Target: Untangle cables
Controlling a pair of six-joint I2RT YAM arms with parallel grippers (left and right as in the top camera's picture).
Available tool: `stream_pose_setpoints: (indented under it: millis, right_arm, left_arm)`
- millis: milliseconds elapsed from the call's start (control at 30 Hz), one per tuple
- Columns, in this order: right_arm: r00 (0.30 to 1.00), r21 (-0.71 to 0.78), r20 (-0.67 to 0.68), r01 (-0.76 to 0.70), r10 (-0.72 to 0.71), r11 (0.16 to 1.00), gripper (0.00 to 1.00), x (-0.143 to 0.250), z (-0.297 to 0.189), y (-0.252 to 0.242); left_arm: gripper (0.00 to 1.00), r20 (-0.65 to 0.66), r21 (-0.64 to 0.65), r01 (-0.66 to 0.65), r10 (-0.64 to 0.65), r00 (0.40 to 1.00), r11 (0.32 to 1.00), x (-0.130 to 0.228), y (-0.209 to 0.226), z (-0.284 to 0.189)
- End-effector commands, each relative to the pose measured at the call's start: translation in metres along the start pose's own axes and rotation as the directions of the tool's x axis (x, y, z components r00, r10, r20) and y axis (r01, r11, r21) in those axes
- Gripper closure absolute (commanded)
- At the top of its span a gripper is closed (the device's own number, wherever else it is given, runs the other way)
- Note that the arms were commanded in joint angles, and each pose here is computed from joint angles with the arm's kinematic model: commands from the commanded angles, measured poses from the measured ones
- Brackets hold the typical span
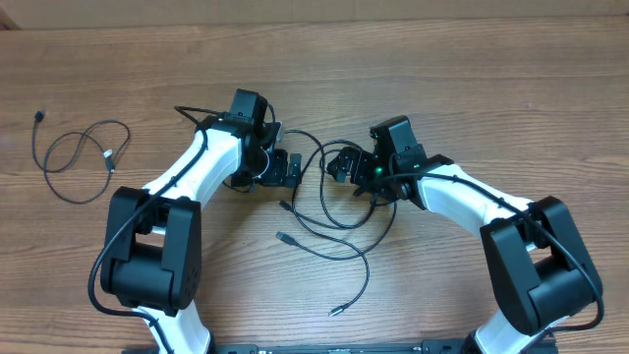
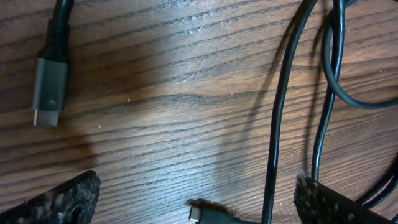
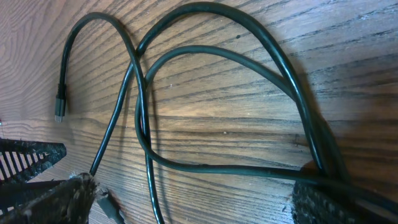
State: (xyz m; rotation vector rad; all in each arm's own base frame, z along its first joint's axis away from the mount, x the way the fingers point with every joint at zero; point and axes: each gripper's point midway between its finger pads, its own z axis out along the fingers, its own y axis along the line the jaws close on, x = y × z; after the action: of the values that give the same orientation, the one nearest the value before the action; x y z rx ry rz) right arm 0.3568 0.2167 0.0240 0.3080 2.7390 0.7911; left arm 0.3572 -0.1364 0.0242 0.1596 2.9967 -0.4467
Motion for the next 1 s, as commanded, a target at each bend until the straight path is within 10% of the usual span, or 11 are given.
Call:
stream_pose_setpoints:
  millis: [0, 967]
  right_arm:
    - [1.000, 0.060, -0.013, -0.018, 0.019, 0.998, 0.00, 0.007, 0.008, -0.019]
    - [1.000, 0.003, -0.018, -0.009, 0.009, 1.000, 0.00, 0.004, 0.007, -0.007]
  left_arm:
    - [0.01, -0.008, -0.012, 0.008, -0.008, 1.000, 1.000, 0.002, 0.004, 0.004]
    - [0.00, -0.008, -0.011, 0.008, -0.008, 1.000, 1.000, 0.001, 0.004, 0.004]
